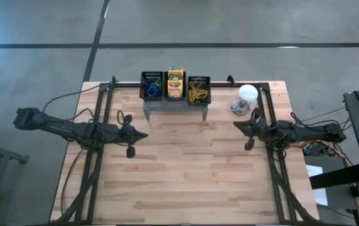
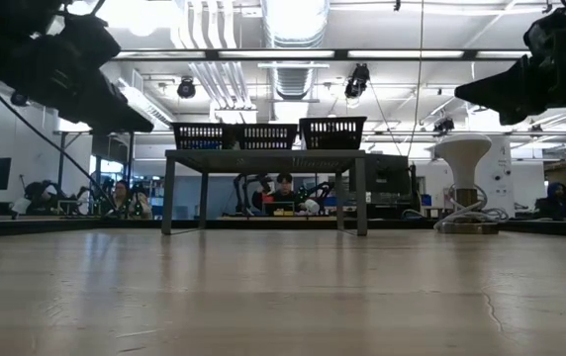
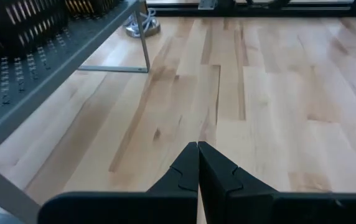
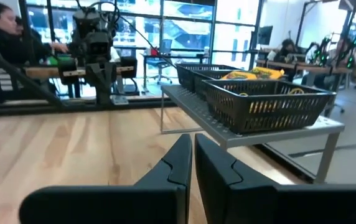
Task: Pick & Place Office Desk Supplies
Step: Return to Home Position
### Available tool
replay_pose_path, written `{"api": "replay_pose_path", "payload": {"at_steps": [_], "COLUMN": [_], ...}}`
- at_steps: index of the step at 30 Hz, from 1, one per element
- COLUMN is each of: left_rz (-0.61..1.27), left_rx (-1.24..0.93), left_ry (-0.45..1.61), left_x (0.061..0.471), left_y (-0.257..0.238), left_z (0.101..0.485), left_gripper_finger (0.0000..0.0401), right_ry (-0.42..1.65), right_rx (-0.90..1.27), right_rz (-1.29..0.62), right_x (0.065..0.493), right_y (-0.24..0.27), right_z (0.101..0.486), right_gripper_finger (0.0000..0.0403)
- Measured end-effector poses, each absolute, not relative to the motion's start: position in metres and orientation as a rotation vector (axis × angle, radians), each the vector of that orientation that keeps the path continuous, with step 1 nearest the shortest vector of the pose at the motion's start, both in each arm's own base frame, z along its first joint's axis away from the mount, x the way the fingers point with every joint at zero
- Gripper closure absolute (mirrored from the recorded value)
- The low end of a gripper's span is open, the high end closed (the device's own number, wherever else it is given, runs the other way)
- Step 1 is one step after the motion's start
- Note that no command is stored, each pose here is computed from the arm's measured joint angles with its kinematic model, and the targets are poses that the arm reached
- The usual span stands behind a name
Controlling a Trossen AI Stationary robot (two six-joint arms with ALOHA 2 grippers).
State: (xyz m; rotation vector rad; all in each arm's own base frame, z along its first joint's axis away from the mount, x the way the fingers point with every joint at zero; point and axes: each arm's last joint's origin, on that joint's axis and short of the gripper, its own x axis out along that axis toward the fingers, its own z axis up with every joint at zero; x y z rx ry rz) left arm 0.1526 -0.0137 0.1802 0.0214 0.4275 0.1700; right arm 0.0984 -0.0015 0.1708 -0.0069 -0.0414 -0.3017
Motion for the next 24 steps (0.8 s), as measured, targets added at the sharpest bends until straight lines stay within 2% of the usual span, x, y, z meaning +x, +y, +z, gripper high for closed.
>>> {"api": "replay_pose_path", "payload": {"at_steps": [9, 16, 18, 21, 24], "left_rz": [0.208, 0.260, 0.236, 0.160, 0.148], "left_rx": [-0.006, -0.058, -0.021, 0.056, 0.043], "left_ry": [0.403, 0.242, 0.129, 0.083, 0.030], "left_x": [0.136, 0.111, 0.109, 0.105, 0.101], "left_y": [-0.006, 0.004, 0.004, 0.002, 0.002], "left_z": [0.178, 0.150, 0.154, 0.159, 0.163], "left_gripper_finger": [0.0398, 0.0397, 0.0397, 0.0397, 0.0397], "right_ry": [-0.037, -0.036, -0.036, -0.037, -0.036], "right_rx": [-0.040, -0.044, -0.045, -0.043, -0.044], "right_rz": [-0.302, -0.302, -0.303, -0.303, -0.303], "right_x": [0.098, 0.098, 0.098, 0.098, 0.098], "right_y": [-0.002, -0.002, -0.002, -0.002, -0.002], "right_z": [0.171, 0.171, 0.171, 0.171, 0.171], "right_gripper_finger": [0.0385, 0.0385, 0.0385, 0.0385, 0.0385]}}
